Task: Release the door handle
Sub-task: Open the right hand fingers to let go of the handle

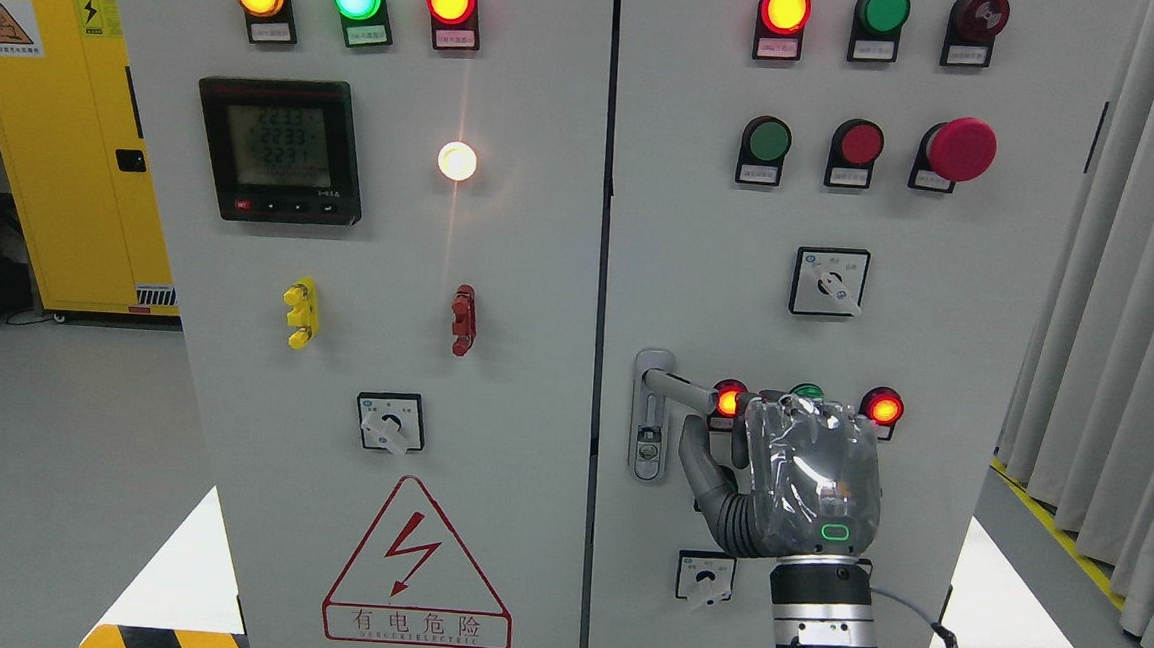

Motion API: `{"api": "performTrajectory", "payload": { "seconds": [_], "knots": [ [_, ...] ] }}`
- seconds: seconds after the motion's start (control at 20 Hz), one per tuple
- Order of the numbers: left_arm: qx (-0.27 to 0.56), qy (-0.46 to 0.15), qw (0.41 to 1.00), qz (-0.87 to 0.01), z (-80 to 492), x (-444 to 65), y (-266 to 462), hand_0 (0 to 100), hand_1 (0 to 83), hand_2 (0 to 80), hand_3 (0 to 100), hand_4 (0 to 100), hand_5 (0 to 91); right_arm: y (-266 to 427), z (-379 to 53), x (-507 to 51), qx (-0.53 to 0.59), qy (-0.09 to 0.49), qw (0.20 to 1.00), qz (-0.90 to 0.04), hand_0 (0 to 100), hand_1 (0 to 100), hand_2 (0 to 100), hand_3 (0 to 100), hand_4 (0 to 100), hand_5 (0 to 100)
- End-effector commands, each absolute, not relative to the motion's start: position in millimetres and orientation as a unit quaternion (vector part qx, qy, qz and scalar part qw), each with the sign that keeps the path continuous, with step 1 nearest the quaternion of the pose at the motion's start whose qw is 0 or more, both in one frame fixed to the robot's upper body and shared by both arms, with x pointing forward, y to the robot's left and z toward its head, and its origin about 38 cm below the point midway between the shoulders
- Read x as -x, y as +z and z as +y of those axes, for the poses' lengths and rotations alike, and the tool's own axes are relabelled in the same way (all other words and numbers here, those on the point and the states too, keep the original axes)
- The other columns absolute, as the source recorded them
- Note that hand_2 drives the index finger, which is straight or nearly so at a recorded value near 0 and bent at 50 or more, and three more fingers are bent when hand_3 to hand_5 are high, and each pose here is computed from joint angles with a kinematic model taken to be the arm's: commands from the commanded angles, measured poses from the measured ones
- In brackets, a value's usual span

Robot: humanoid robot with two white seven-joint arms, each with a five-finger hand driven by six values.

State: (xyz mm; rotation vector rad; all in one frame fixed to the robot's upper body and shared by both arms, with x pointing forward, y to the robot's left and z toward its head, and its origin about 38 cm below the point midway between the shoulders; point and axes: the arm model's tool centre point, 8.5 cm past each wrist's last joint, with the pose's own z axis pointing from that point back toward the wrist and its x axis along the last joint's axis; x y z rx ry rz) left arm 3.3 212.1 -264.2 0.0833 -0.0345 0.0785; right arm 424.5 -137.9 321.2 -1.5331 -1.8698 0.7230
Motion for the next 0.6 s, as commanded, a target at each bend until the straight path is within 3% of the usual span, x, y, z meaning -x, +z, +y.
{"api": "performTrajectory", "payload": {
  "seconds": [0.0,0.2,0.3,0.35,0.4,0.45,0.5,0.55],
  "knots": [
    [-0.040,0.038,0.998,-0.038,211,-26,-264,12,55.6,0.0,0,0,0.0,316,-148,-411,0.585,0.270,0.300,-0.704,56,38,90,100,100,100],
    [-0.040,0.038,0.998,-0.038,211,-26,-264,12,55.6,0.0,0,0,0.0,308,-167,-397,0.596,0.269,0.300,-0.695,56,38,85,100,100,100],
    [-0.040,0.038,0.998,-0.038,211,-26,-264,12,55.6,0.0,0,0,0.0,304,-176,-390,0.594,0.262,0.303,-0.697,56,38,74,100,96,96],
    [-0.040,0.039,0.998,-0.037,211,-26,-264,12,55.6,0.0,0,0,0.0,305,-180,-387,0.597,0.258,0.296,-0.699,54,37,64,97,88,84],
    [-0.040,0.039,0.998,-0.037,211,-26,-264,12,55.6,0.0,0,0,0.0,308,-186,-385,0.602,0.251,0.292,-0.700,54,37,63,94,86,77],
    [-0.040,0.038,0.998,-0.038,211,-26,-264,12,55.6,0.0,0,0,0.0,310,-192,-384,0.603,0.243,0.292,-0.701,52,37,52,77,72,49],
    [-0.040,0.039,0.998,-0.037,211,-26,-264,12,55.6,0.0,0,0,0.0,312,-195,-381,0.600,0.238,0.291,-0.706,52,37,52,76,72,48],
    [-0.040,0.039,0.998,-0.037,211,-26,-264,12,55.6,0.0,0,0,0.0,311,-196,-378,0.596,0.240,0.288,-0.710,51,37,48,72,67,41]
  ]
}}
